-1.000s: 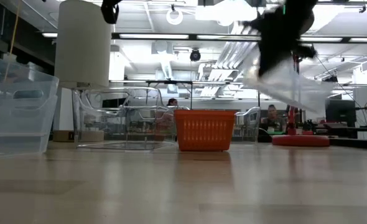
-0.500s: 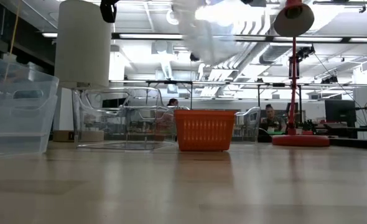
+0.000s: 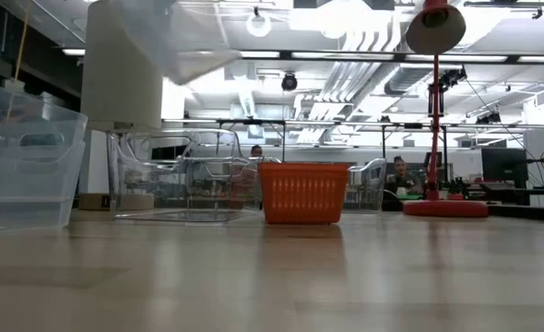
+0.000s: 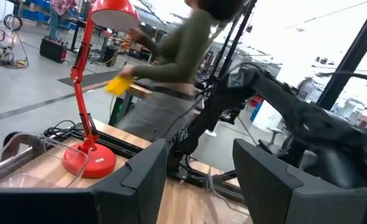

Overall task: Stack baskets by color
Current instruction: Stack the top white bin on top of the bottom white bin

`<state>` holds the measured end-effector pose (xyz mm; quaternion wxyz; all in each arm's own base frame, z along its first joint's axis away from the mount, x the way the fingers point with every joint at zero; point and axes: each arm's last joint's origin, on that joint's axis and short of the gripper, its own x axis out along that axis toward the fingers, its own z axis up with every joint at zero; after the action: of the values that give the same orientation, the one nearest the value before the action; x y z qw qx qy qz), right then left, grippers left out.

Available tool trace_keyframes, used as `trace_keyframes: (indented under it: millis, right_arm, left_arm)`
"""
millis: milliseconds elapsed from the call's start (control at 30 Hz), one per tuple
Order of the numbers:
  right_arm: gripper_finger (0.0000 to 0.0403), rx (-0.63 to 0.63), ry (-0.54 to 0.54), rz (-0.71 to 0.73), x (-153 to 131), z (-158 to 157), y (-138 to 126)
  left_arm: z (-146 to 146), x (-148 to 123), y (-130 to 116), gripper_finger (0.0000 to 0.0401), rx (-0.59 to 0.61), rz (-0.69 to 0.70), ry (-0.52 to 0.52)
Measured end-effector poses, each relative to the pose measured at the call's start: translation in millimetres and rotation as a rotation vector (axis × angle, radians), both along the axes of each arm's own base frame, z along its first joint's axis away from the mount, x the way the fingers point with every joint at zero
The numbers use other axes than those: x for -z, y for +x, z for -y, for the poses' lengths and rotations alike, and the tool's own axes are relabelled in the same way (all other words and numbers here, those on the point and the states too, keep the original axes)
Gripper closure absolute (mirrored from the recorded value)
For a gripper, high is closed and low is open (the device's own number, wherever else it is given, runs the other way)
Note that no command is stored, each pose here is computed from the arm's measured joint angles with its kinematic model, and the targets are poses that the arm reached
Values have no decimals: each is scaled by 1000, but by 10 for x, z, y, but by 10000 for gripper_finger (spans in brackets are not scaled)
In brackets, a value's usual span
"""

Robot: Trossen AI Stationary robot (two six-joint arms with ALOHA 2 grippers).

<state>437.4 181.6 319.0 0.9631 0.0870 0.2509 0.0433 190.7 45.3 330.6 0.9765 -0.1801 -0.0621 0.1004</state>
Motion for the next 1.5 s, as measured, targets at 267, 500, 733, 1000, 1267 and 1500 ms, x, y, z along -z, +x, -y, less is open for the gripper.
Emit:
trace_keyframes:
  millis: [267,500,733,1000,1267,1500]
  right_arm:
    - [403,-35,-67,50,197,-150,502]
    - [403,-134,-28,107,277,-251,717]
    - [403,-223,29,132,305,-297,751]
    - [403,-313,119,100,329,-262,773]
    - [403,-258,183,4,441,-169,805]
    - [402,-197,131,-128,533,-88,748]
  left_arm:
    - [0,1,0,230,-1,-4,16]
    - [0,0,0,229,-1,-4,20]
    - [0,0,0,229,-1,-4,20]
    - [0,0,0,229,-1,-3,14]
    - [1,0,0,229,0,-3,12]
    - [0,0,0,229,-1,-3,14]
